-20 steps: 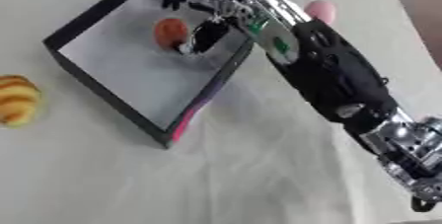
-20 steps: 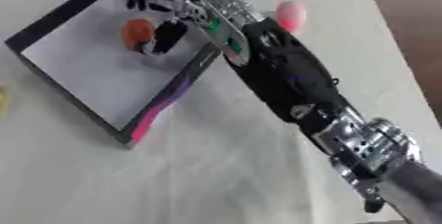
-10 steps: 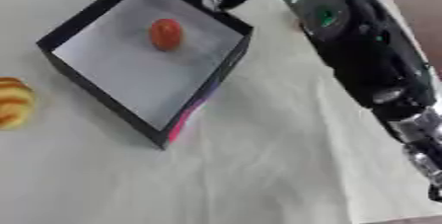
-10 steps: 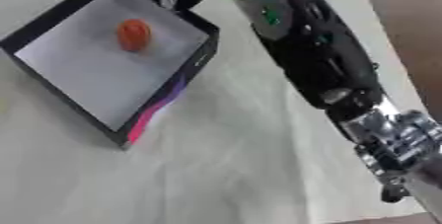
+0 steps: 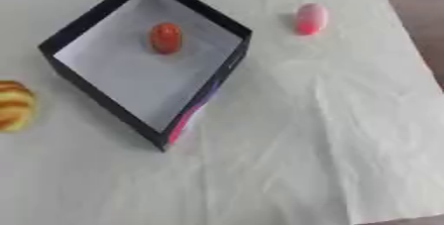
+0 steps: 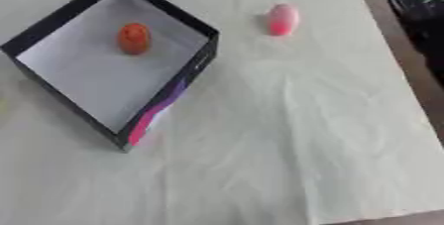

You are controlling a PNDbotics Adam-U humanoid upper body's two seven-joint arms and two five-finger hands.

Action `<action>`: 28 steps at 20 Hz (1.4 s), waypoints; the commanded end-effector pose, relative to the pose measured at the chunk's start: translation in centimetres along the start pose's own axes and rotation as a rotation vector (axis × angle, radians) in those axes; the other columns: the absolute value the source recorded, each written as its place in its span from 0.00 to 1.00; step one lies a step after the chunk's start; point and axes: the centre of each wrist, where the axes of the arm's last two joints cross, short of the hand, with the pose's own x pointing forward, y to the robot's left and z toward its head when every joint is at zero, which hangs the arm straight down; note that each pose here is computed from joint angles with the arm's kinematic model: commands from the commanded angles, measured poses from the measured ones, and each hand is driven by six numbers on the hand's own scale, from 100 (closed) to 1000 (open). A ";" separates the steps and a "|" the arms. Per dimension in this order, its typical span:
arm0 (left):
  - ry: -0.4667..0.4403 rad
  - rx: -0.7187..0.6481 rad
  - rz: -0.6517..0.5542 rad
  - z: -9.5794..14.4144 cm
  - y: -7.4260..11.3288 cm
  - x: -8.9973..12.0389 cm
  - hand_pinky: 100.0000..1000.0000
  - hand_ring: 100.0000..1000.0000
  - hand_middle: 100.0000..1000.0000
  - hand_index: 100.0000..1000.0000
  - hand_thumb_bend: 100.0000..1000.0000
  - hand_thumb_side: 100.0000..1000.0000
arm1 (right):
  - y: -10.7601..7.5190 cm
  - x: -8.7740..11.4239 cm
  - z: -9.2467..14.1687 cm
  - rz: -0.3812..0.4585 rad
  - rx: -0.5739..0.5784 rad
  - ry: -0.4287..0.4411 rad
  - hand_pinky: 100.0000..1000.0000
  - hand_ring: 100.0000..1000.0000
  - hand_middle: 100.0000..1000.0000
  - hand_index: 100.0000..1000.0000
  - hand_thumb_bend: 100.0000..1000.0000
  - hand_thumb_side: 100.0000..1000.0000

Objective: Pick up objects on the table and place them in the box.

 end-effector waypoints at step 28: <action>-0.029 -0.054 -0.026 -0.6 -0.5 0.9 0.90 0.92 0.92 0.81 0.06 0.74 | 1.6 -9.3 2.3 0.017 0.144 0.255 0.90 0.87 0.75 0.86 0.28 0.29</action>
